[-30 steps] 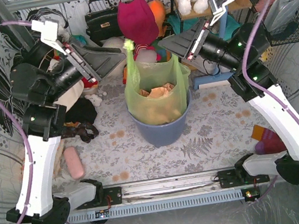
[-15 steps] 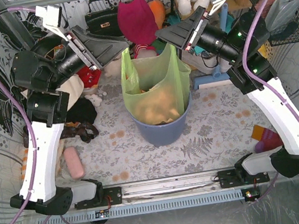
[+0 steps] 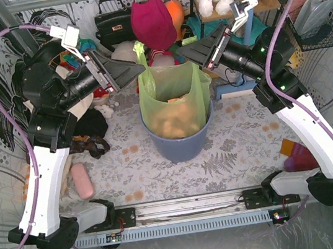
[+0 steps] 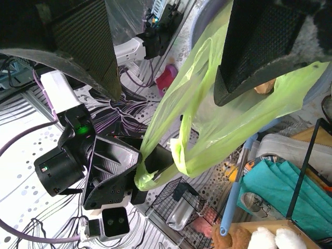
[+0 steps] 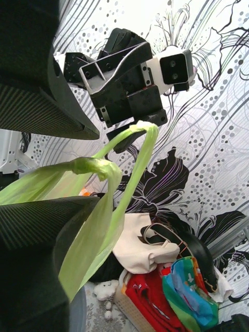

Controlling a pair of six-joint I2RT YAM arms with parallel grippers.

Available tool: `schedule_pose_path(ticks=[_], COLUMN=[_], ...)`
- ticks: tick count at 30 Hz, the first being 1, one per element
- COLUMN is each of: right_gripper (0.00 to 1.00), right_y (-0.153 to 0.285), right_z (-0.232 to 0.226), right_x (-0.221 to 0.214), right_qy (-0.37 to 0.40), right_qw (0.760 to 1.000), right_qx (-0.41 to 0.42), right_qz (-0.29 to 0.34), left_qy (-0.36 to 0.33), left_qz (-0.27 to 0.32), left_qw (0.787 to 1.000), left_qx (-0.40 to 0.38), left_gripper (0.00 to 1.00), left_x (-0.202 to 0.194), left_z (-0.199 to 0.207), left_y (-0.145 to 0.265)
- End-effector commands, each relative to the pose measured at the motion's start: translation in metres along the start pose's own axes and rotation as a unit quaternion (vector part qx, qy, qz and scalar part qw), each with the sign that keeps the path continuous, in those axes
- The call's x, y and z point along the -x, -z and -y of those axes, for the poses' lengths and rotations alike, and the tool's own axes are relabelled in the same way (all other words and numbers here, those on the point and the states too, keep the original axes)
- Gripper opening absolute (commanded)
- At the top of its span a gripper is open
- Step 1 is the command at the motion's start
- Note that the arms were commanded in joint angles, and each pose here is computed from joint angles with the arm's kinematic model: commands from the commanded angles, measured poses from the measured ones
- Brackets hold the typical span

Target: Tie the trash bag

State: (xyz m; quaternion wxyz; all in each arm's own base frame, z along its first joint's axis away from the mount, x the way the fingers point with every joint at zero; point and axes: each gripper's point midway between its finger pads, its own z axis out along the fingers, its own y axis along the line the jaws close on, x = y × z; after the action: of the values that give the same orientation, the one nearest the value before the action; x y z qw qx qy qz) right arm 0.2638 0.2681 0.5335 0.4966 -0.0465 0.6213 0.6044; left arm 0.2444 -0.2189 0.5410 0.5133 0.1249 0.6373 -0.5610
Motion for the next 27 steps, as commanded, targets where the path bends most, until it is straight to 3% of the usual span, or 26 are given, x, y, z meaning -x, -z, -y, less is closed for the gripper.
schedule_pose_path(ticks=[1,5,12,19,23,27], right_gripper=[0.47,0.47,0.48,0.47,0.46,0.42], right_y=[0.005,0.004,0.004,-0.001,-0.008,-0.012], right_z=[-0.008,-0.006,-0.007,-0.005,-0.017,-0.042], right_x=[0.008,0.007,0.006,0.005,0.01,0.026], right_qy=[0.018,0.015,0.012,0.004,0.006,0.017], right_qw=[1.0,1.0,1.0,1.0,0.999,0.997], right_qx=[0.012,0.011,0.016,0.021,0.047,0.076], right_qz=[0.021,0.021,0.018,0.015,0.011,0.018], left_qy=[-0.019,-0.005,0.024,0.009,-0.027,-0.067], left_qz=[0.0,-0.01,-0.02,0.005,0.036,0.082], left_qw=[1.0,1.0,0.99,0.977,0.98,0.978], left_qx=[0.003,-0.024,-0.137,-0.215,-0.195,-0.177], left_gripper=[0.81,0.81,0.78,0.76,0.63,0.3], left_x=[-0.002,-0.009,-0.012,0.013,0.039,0.058], left_z=[-0.007,-0.011,0.011,0.05,0.066,0.085], left_y=[-0.002,-0.01,-0.022,-0.025,-0.023,-0.008])
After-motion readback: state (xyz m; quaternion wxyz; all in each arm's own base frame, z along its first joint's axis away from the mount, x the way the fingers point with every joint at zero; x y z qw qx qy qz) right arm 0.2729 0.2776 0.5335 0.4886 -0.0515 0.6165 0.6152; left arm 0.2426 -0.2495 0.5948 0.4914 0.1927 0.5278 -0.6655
